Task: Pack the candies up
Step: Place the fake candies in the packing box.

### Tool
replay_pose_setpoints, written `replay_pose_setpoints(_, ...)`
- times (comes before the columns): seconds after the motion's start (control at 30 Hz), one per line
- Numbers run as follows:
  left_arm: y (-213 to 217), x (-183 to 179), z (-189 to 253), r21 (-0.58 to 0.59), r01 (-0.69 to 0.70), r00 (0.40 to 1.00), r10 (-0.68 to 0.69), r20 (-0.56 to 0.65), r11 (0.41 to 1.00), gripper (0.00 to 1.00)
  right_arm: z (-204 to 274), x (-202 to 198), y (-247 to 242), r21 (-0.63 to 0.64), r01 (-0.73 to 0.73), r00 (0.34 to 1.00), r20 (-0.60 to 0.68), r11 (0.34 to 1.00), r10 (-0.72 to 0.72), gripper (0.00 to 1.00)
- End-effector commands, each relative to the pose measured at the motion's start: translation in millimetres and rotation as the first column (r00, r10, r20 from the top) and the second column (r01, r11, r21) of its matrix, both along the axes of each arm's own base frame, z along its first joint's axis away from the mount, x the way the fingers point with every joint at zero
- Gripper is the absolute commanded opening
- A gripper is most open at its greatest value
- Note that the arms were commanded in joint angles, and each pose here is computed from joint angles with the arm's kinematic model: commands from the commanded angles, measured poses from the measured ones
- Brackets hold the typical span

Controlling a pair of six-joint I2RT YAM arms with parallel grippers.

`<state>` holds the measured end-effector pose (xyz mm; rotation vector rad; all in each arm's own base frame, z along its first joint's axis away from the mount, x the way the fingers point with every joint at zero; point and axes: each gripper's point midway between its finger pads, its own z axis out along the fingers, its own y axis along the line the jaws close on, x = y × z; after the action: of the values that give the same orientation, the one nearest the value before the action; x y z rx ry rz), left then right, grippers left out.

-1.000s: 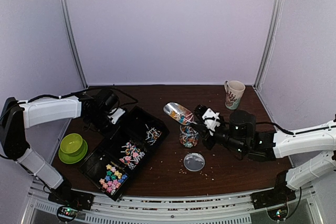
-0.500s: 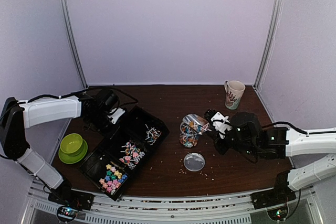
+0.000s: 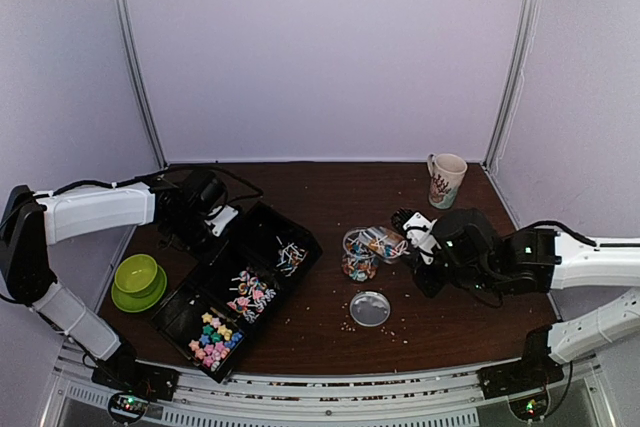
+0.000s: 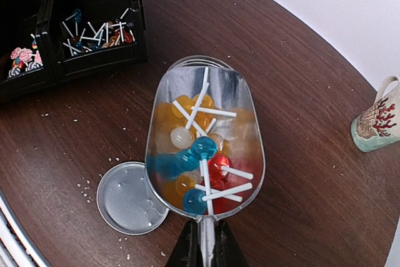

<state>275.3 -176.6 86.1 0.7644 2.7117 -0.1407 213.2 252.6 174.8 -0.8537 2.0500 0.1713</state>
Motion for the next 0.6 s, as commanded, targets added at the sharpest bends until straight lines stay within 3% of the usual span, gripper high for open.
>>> replay_pose_setpoints(0.0, -13.6, 18.9, 30.2, -0.087, -0.013, 0.996, 0.020, 0.083, 0.996, 0.00, 9.6, 0.6, -7.8, -0.017, 0.053, 0.999, -0.011, 0.998, -0.053, 0.00)
replay_pose_setpoints(0.57, -13.2, 18.9, 31.4, -0.086, -0.014, 0.996, 0.021, 0.087, 0.996, 0.00, 1.8, -1.7, -5.7, -0.156, 0.045, 0.993, -0.103, 0.987, -0.062, 0.00)
